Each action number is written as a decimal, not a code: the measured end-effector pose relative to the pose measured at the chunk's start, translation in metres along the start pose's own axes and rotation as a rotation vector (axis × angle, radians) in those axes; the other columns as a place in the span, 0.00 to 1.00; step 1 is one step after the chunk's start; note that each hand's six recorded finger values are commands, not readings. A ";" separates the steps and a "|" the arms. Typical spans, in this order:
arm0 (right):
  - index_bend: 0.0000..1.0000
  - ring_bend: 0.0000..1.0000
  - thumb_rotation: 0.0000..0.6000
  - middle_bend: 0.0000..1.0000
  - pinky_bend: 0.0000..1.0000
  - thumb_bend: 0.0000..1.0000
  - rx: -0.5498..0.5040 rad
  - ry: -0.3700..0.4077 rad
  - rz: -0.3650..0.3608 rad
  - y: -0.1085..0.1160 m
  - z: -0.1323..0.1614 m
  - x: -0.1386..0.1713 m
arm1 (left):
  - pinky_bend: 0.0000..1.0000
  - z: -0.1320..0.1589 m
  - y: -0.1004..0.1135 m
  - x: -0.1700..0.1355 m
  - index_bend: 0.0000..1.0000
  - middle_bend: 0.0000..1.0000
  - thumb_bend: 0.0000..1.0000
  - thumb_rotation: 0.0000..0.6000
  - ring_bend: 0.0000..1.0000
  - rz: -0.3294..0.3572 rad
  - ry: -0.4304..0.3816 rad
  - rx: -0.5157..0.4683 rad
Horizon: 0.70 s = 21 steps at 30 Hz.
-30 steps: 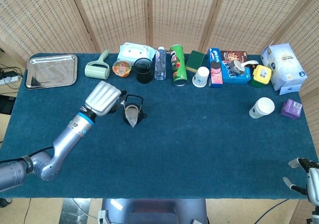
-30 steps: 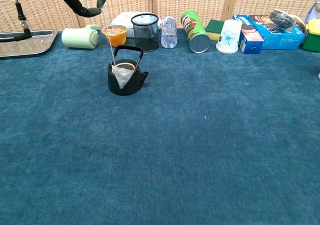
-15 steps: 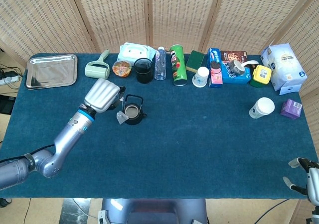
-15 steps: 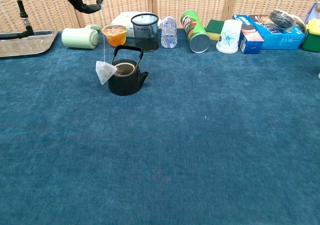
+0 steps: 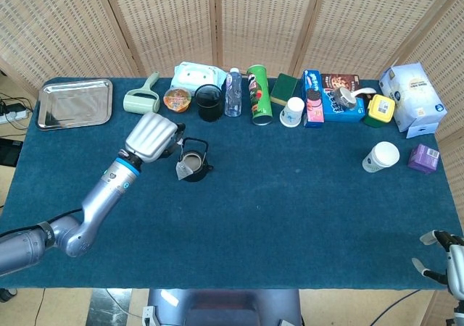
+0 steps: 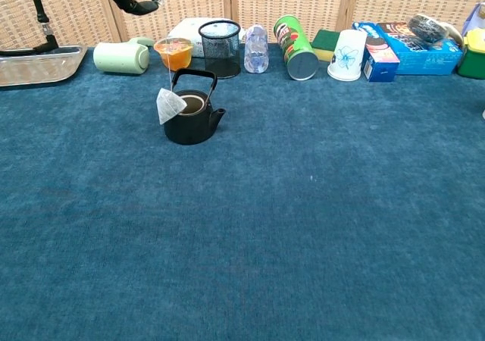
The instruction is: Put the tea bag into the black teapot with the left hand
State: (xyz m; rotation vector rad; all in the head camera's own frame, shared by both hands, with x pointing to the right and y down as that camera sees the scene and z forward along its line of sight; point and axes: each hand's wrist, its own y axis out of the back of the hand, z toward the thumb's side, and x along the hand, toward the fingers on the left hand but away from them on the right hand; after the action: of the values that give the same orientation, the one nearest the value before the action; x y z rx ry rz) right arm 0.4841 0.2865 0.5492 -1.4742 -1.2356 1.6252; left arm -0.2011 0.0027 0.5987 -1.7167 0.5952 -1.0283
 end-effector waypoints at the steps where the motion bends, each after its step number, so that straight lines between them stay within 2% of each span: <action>1: 0.44 0.45 1.00 0.47 0.37 0.21 0.000 0.000 -0.001 0.000 0.000 0.000 | 0.91 0.000 0.000 0.001 0.58 1.00 0.49 1.00 0.99 0.001 0.000 0.000; 12: 0.44 0.45 1.00 0.47 0.37 0.21 0.001 -0.008 -0.001 0.001 -0.001 0.000 | 0.91 0.002 0.006 0.009 0.58 1.00 0.49 1.00 0.99 0.013 0.000 -0.002; 21: 0.44 0.46 1.00 0.47 0.37 0.21 0.003 -0.015 -0.001 0.001 -0.002 0.000 | 0.91 0.000 0.000 0.011 0.58 1.00 0.49 1.00 0.99 -0.003 0.007 0.006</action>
State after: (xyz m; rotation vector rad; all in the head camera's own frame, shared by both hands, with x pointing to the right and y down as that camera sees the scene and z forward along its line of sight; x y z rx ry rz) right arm 0.4867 0.2865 0.5484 -1.4621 -1.2412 1.6393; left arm -0.1952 -0.0060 0.6030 -1.7098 0.5936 -1.0379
